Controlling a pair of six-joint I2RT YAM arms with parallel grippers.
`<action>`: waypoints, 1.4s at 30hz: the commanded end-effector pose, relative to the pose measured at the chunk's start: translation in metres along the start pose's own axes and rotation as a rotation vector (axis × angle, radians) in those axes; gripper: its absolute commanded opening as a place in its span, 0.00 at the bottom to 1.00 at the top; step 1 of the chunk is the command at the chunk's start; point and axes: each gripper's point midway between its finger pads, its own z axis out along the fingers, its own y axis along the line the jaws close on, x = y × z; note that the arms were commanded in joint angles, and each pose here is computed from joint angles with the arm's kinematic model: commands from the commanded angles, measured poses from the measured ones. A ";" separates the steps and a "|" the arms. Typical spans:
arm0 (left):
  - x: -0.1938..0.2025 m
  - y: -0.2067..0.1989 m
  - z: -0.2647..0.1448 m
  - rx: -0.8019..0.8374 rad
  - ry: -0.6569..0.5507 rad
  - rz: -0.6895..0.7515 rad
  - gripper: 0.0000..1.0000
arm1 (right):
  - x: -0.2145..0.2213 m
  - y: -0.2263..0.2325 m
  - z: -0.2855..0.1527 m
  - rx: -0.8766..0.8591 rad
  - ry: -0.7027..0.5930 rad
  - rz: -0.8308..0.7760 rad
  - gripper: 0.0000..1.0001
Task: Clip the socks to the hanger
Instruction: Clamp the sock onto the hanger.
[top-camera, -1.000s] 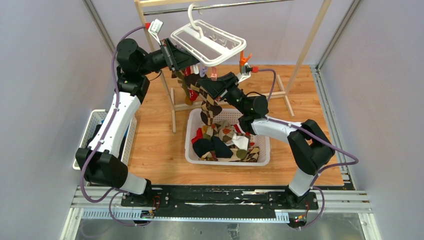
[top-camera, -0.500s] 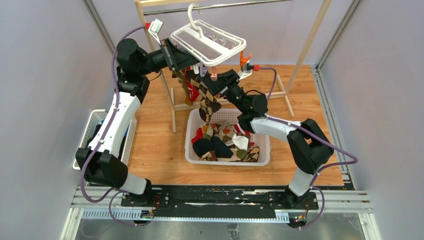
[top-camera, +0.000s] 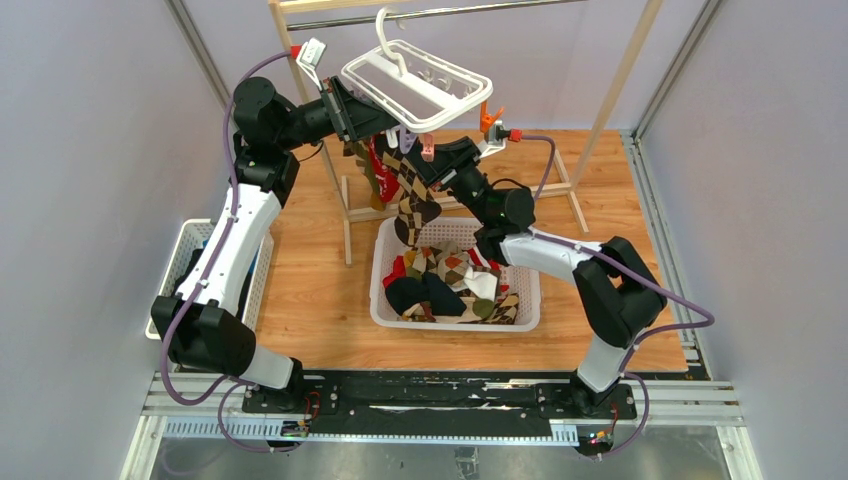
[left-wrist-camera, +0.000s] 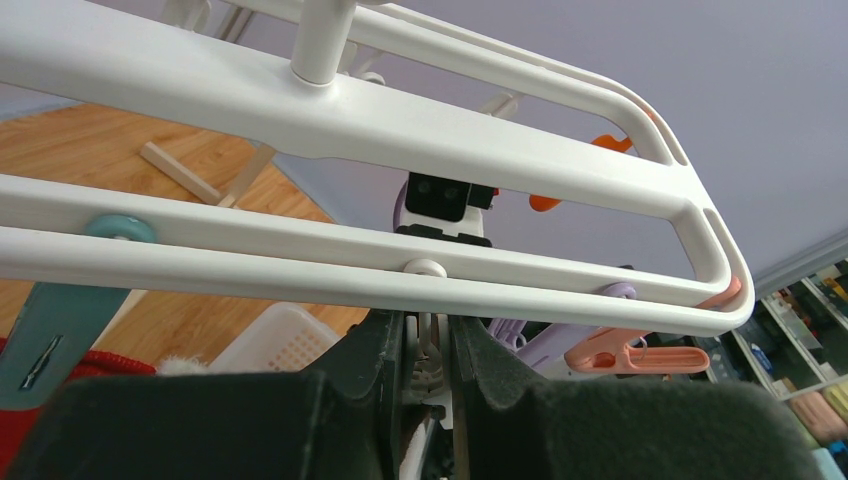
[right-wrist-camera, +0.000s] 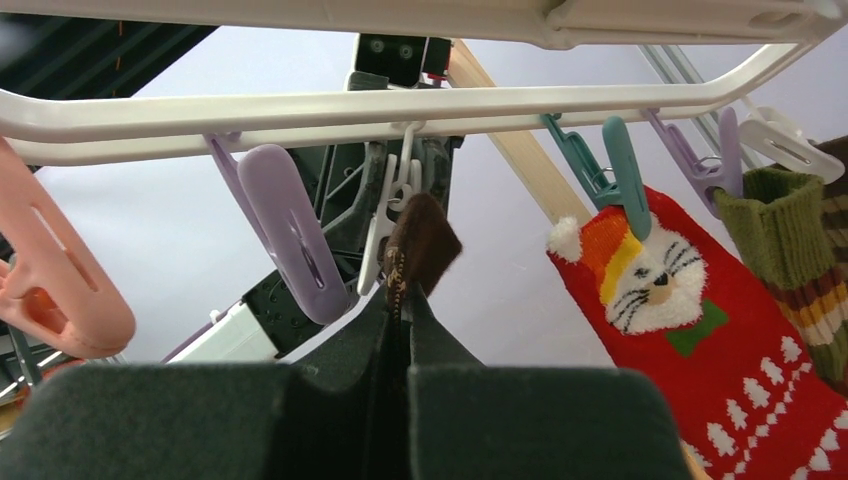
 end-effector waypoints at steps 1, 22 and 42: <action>0.006 -0.012 -0.005 0.029 0.037 -0.014 0.00 | -0.014 0.008 0.009 -0.049 -0.071 -0.048 0.00; 0.002 -0.014 -0.008 0.009 -0.001 0.034 0.71 | -0.015 0.014 0.011 -0.060 -0.077 -0.056 0.00; 0.048 0.012 -0.050 -0.209 0.046 0.074 0.87 | -0.015 -0.015 -0.023 0.078 -0.040 -0.194 0.71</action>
